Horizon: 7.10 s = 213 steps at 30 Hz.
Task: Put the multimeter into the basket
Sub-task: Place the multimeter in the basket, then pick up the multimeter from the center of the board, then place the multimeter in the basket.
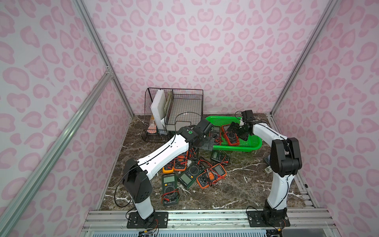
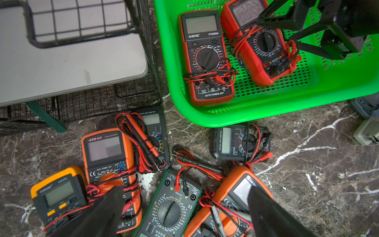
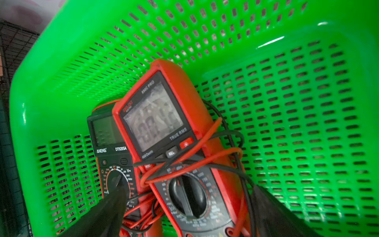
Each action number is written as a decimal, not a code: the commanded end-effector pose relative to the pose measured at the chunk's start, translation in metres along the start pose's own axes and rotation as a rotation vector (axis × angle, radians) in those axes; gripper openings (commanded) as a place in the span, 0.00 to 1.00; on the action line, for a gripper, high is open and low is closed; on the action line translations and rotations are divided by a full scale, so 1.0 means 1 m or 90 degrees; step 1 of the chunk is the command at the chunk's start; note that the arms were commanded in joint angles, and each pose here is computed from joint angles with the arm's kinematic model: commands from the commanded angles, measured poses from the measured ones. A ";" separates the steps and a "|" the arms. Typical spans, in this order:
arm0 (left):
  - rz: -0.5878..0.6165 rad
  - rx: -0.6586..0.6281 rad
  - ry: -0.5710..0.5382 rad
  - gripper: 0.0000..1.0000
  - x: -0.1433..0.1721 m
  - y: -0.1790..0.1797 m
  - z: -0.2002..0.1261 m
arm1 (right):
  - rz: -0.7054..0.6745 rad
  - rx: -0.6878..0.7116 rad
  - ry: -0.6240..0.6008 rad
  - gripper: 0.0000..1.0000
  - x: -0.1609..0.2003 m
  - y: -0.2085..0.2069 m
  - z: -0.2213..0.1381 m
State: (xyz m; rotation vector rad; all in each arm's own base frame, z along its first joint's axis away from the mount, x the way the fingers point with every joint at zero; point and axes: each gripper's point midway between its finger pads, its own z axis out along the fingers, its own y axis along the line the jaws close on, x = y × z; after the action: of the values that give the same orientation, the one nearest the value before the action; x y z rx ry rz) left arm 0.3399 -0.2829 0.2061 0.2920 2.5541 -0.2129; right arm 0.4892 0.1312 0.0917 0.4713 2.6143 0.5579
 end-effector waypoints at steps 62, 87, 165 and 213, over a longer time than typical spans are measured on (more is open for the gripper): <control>0.207 0.162 0.302 0.99 0.186 -0.062 0.070 | -0.071 -0.014 -0.059 0.99 0.112 -0.033 -0.165; 0.223 0.216 0.249 0.98 0.163 -0.094 -0.014 | -0.023 0.040 -0.046 0.99 0.137 -0.045 -0.183; 0.055 0.039 0.161 0.99 0.142 0.048 -0.085 | -0.050 0.174 0.082 0.54 0.331 0.025 -0.077; 0.041 0.163 0.059 0.98 0.021 -0.050 -0.040 | -0.110 0.055 -0.187 0.49 -0.017 -0.016 -0.168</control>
State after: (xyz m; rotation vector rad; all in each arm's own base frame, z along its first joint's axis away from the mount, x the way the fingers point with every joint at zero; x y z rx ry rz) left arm 0.2817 -0.3107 0.2283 0.5143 2.6302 -0.4875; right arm 0.3931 0.0599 0.2079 0.4458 2.4650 0.2847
